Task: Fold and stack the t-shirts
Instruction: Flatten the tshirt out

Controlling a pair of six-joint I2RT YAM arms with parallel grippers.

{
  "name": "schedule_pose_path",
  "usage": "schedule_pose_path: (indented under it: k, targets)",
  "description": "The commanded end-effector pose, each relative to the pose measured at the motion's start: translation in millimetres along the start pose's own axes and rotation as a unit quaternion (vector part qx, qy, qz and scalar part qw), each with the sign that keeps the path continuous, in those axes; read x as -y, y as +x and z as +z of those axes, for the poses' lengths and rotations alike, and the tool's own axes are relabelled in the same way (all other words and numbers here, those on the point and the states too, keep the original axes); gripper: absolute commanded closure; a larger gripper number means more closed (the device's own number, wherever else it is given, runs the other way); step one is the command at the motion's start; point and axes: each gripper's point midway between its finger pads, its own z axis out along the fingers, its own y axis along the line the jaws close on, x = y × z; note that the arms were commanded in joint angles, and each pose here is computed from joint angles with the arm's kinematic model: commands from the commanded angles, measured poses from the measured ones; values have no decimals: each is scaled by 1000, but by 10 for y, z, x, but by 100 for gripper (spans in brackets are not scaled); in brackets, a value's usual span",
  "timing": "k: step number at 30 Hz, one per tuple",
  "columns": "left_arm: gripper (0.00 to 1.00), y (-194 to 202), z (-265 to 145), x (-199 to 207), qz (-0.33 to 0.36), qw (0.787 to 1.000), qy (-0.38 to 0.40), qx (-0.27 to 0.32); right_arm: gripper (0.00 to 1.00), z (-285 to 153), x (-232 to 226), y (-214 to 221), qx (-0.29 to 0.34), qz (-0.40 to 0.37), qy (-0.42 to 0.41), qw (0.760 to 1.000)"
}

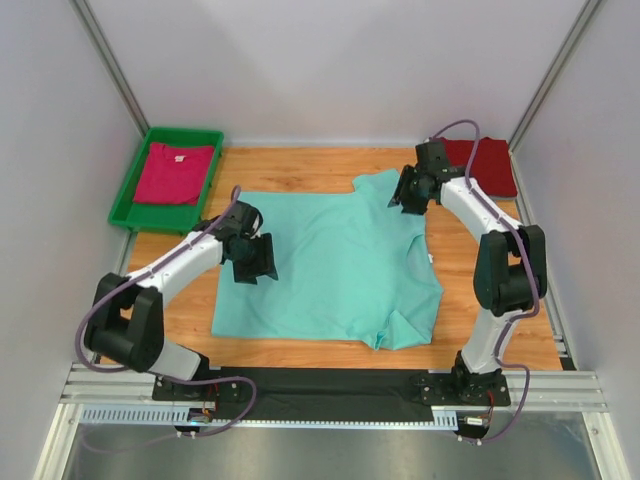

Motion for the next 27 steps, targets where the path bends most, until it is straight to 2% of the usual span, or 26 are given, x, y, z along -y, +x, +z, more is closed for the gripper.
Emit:
schedule_pose_path:
  k: [1, 5, 8, 11, 17, 19, 21, 25, 27]
  targets:
    - [35, -111, 188, -65, 3, 1000, -29, -11, 55, -134, 8, 317, -20, -8, -15, 1000]
    - [35, -143, 435, -234, -23, 998, -54, -38, 56, -85, 42, 900, -88, -45, -1, 995]
    - [35, -147, 617, -353, -53, 995, -58, -66, 56, -5, 34, 1146, -103, -83, 15, 991]
    - [36, -231, 643, -366, -56, 995, -57, -64, 56, 181, 81, 1266, -105, -114, 41, 987]
    - [35, -470, 741, -433, -57, 994, -68, -61, 56, 676, 193, 1149, -91, -163, 102, 977]
    - [35, -614, 729, -422, -60, 994, -69, -56, 56, 775, 2, 879, -68, -182, 91, 977]
    - [36, -714, 704, -474, -61, 993, -85, -53, 56, 919, -37, 858, -85, -197, 93, 972]
    - [34, -956, 414, -382, -45, 995, -84, -13, 55, 725, -415, 483, -69, -202, 67, 975]
    - [32, -948, 253, -272, -42, 997, -61, -7, 53, 541, -367, 492, -76, -191, 81, 975]
